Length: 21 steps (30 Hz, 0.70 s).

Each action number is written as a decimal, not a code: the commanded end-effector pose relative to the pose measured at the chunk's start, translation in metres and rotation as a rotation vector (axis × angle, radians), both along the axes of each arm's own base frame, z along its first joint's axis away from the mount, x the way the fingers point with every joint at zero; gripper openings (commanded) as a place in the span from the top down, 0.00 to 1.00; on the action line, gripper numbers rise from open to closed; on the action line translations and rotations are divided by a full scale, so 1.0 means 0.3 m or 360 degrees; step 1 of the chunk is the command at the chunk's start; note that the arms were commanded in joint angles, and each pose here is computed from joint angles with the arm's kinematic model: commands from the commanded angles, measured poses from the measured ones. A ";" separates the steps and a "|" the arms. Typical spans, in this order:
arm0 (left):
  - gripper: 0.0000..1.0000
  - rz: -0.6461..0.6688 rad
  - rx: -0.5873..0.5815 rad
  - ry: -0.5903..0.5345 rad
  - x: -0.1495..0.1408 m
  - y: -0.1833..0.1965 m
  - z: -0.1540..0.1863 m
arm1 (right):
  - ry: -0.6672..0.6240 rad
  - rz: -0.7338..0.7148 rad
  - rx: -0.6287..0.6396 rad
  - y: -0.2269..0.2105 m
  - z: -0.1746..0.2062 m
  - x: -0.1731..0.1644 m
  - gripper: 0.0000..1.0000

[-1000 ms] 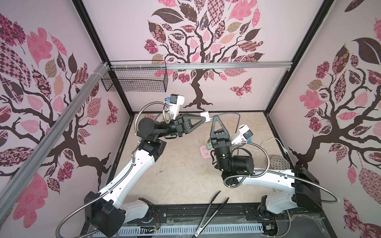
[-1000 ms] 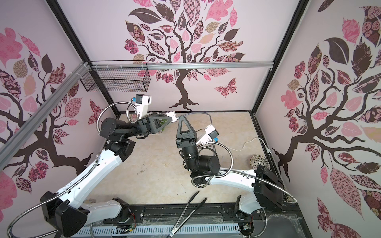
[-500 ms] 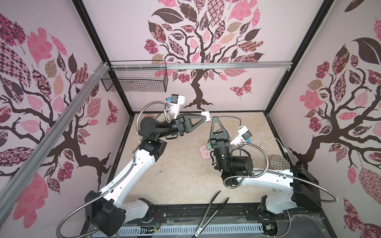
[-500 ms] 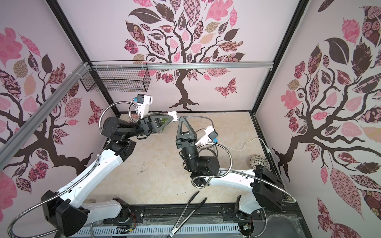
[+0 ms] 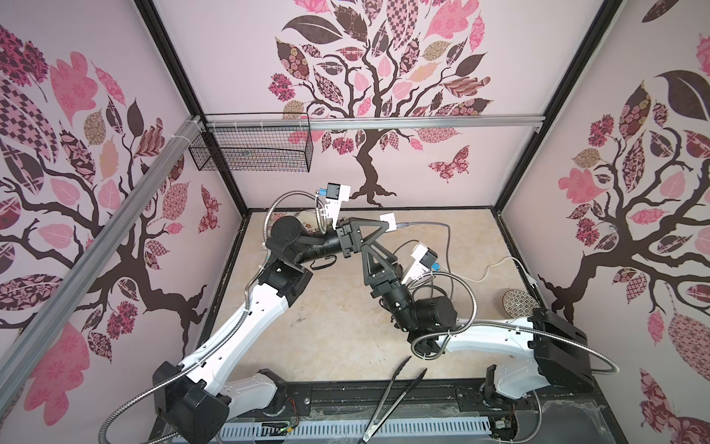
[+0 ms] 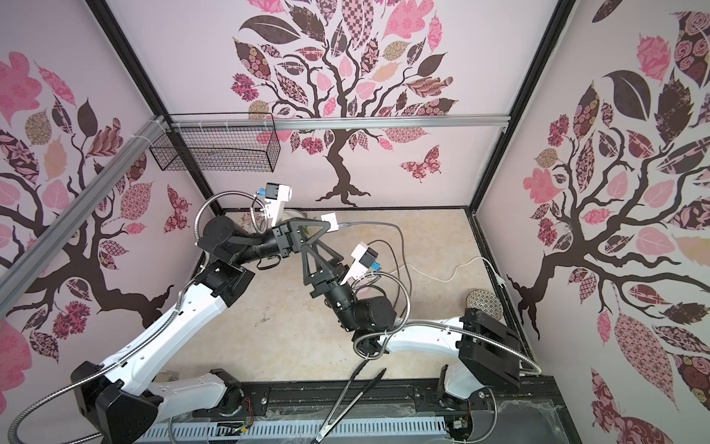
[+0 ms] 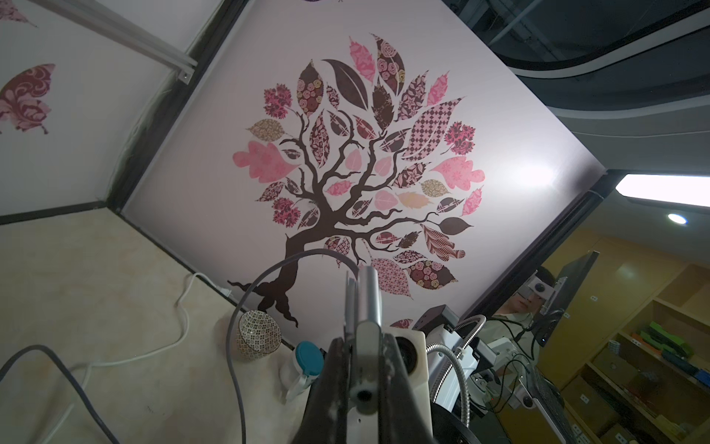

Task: Charge mp3
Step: Insert the charging cable into the MP3 player, then place the MP3 player at the center of the board.

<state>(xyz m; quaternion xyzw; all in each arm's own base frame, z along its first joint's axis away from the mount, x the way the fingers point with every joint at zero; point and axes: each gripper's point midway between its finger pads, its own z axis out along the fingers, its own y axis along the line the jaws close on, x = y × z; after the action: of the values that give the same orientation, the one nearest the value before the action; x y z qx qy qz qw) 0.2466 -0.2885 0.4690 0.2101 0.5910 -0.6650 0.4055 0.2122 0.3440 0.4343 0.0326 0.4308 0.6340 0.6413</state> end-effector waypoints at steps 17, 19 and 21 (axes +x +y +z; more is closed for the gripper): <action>1.00 0.0548 0.0580 0.0665 0.222 0.203 -0.695 | 0.0508 -0.0105 -0.1195 -0.215 -0.461 0.014 0.38; 1.00 0.0564 0.0622 0.0742 0.217 0.212 -0.794 | 0.0580 -0.0139 -0.1265 -0.232 -0.515 0.025 0.37; 1.00 0.0604 0.0680 0.0834 0.210 0.232 -0.897 | 0.0666 -0.0179 -0.1308 -0.251 -0.557 0.042 0.35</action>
<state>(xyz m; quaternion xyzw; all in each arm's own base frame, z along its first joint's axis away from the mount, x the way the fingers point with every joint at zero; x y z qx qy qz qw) 0.3109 -0.2293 0.2445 0.0225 0.7995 -0.5074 0.3206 0.2196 0.2793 0.3003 -0.0807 0.7151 0.4077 0.5621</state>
